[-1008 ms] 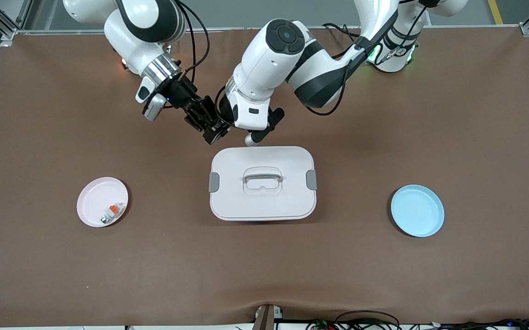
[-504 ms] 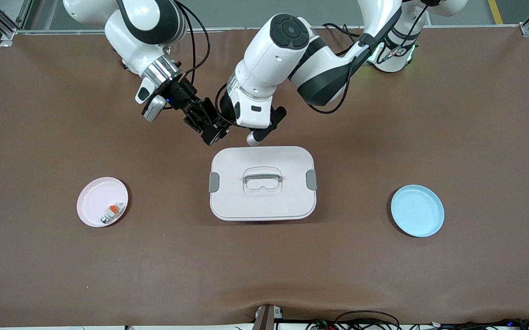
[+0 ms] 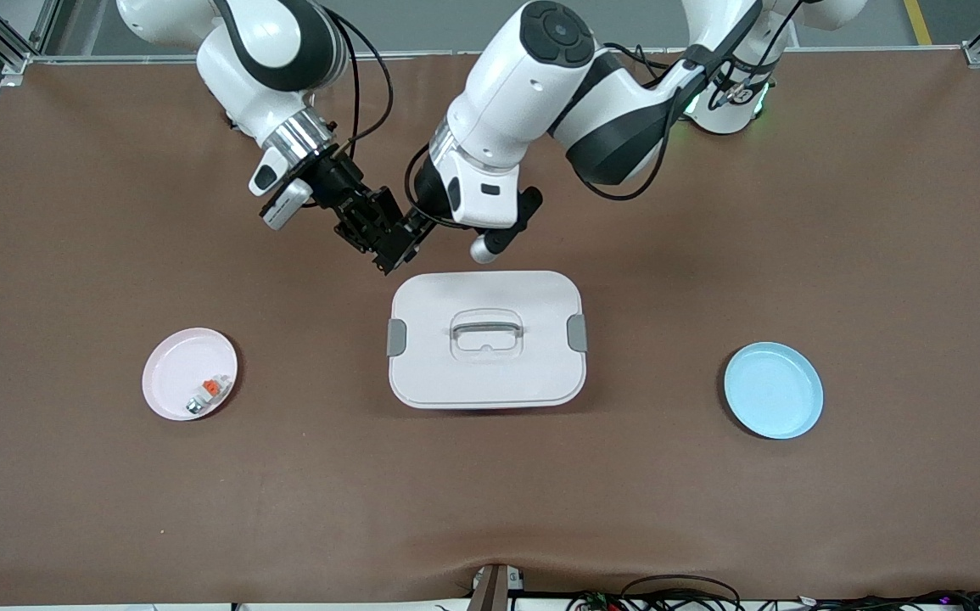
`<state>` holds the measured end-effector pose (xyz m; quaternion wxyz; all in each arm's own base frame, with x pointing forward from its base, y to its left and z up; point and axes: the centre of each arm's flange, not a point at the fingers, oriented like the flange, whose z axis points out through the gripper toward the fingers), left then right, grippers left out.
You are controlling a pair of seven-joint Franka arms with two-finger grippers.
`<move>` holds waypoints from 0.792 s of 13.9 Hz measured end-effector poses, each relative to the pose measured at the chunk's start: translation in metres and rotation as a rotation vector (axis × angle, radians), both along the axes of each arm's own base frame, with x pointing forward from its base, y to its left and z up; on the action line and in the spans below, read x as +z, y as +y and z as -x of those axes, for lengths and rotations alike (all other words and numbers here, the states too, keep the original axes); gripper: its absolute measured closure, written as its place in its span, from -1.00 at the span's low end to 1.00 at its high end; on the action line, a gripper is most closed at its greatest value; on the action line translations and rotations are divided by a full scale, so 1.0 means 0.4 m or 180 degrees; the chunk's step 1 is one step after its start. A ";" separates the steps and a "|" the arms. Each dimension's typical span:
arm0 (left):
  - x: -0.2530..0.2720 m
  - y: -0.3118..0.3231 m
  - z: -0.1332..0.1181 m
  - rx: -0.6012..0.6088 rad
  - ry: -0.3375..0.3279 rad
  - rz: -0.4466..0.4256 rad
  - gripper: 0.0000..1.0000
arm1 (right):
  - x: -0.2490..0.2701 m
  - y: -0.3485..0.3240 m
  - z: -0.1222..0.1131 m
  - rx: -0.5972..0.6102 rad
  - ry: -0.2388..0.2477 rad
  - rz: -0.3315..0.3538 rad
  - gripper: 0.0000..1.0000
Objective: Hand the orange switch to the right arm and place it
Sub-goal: 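Grasp the switch block with the right gripper beside the left gripper, then carry the block toward the white plate while the left gripper withdraws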
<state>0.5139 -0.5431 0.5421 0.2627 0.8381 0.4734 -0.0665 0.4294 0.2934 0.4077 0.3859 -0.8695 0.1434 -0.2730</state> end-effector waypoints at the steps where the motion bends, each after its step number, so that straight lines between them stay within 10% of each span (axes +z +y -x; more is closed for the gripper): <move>1: 0.013 0.025 -0.019 0.0115 0.0002 -0.0016 -1.00 | -0.026 -0.004 -0.004 0.0036 -0.0006 0.0101 0.17; 6: 0.050 0.168 -0.093 0.0333 0.0065 -0.0357 -1.00 | -0.091 -0.022 -0.026 0.0041 0.0037 0.0287 0.17; 11: 0.130 0.404 -0.132 -0.0330 0.0063 -0.1014 -1.00 | -0.066 -0.054 -0.064 -0.0070 -0.0024 0.0248 0.17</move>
